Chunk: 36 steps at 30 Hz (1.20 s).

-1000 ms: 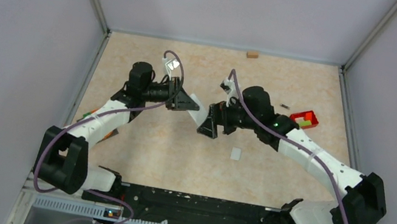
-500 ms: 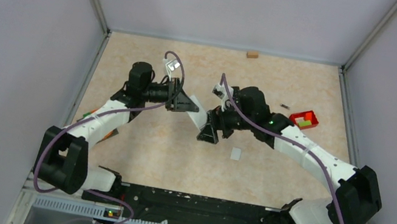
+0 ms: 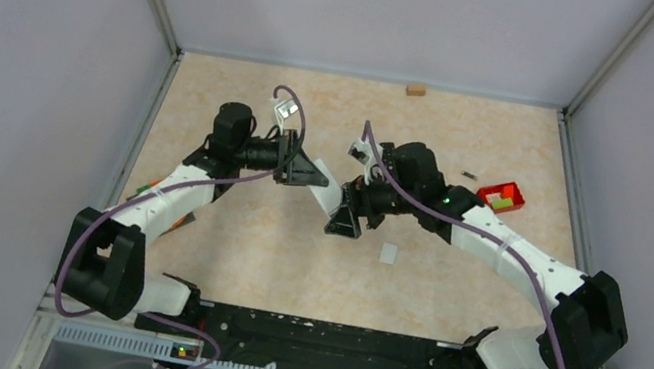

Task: Load the batteries into the remote control
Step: Load the battery into the remote control.

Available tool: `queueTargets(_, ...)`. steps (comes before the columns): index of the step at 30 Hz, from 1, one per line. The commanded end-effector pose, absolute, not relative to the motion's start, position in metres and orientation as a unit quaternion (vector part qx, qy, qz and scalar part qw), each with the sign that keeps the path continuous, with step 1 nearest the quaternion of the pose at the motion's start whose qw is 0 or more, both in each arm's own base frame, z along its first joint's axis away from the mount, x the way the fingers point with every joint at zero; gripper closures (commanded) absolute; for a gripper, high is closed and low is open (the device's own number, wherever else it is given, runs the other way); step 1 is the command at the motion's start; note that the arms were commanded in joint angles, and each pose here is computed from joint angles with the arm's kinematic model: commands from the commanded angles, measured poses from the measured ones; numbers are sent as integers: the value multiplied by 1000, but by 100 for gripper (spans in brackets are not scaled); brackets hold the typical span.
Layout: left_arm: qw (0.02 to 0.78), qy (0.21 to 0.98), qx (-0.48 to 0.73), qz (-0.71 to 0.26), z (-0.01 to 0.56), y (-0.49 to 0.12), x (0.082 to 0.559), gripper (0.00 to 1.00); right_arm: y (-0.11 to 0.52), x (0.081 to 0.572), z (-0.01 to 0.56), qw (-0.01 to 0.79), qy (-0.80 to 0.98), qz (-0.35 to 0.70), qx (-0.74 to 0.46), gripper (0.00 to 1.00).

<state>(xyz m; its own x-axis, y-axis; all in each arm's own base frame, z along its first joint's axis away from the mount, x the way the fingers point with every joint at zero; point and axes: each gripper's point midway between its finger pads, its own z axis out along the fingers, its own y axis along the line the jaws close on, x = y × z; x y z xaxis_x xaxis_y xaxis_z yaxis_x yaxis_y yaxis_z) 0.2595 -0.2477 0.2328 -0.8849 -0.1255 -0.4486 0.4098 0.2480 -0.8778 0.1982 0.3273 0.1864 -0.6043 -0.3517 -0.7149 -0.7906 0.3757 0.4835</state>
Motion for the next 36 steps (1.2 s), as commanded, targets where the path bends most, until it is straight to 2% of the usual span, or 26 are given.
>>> queueTargets(1, 259, 738, 126, -610, 256, -251, 266, 100, 341, 203, 222, 297, 749, 455, -380, 22)
queueTargets(7, 258, 739, 125, -609, 254, -251, 266, 100, 341, 203, 228, 299, 741, 466, -379, 25)
queueTargets(12, 258, 742, 121, -607, 253, -251, 268, 100, 340, 202, 234, 299, 730, 485, -378, 38)
queueTargets(20, 256, 743, 120, -607, 253, -251, 268, 100, 341, 203, 237, 299, 725, 495, -372, 41)
queueTargets(27, 257, 738, 121, -612, 261, -251, 267, 100, 343, 208, 233, 290, 733, 499, -360, 68)
queueTargets(36, 259, 733, 126, -617, 270, -251, 262, 100, 345, 218, 234, 292, 744, 501, -332, 75)
